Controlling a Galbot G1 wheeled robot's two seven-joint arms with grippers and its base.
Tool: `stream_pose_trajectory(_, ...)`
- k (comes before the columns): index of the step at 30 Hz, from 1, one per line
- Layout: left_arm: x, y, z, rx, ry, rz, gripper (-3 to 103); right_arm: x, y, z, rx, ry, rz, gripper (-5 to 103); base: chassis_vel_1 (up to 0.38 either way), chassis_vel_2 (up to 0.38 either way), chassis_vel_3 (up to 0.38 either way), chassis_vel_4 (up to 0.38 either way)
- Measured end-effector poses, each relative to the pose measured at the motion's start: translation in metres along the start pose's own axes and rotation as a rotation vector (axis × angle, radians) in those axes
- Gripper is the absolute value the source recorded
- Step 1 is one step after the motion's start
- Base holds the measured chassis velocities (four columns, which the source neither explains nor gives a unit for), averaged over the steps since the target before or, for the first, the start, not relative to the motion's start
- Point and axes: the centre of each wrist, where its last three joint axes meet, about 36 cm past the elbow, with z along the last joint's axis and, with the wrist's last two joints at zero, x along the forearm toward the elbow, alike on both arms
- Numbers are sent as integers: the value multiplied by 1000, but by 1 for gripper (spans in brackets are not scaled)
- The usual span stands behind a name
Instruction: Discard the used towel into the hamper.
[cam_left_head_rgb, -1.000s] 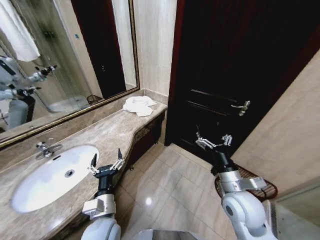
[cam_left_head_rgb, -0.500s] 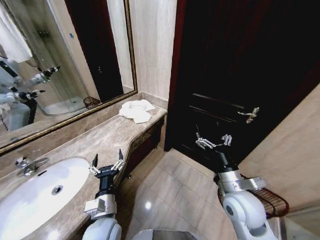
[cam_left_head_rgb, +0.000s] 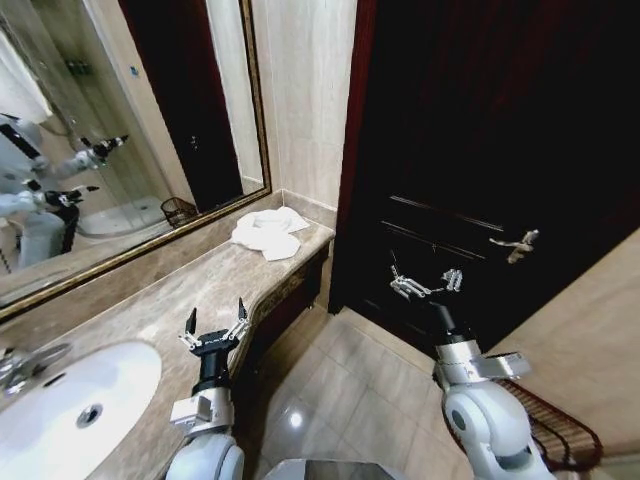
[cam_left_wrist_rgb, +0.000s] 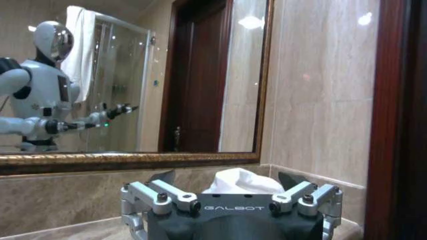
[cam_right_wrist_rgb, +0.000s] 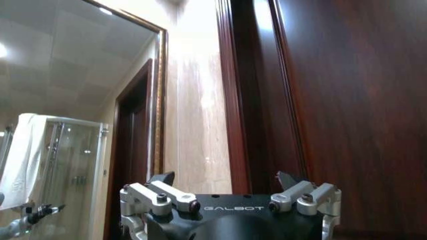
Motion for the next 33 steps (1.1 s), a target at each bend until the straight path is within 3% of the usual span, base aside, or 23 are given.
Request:
stream_pose_trajectory(23, -20, 1, 18, 65, 77, -56, 100, 3, -2, 5, 29, 2, -4, 100, -167, 166, 172, -170)
stream_pose_trajectory(33, -70, 8, 39, 108, 124, -119, 100, 7, -13, 11, 67, 28, -25, 100, -9, 19, 11, -9)
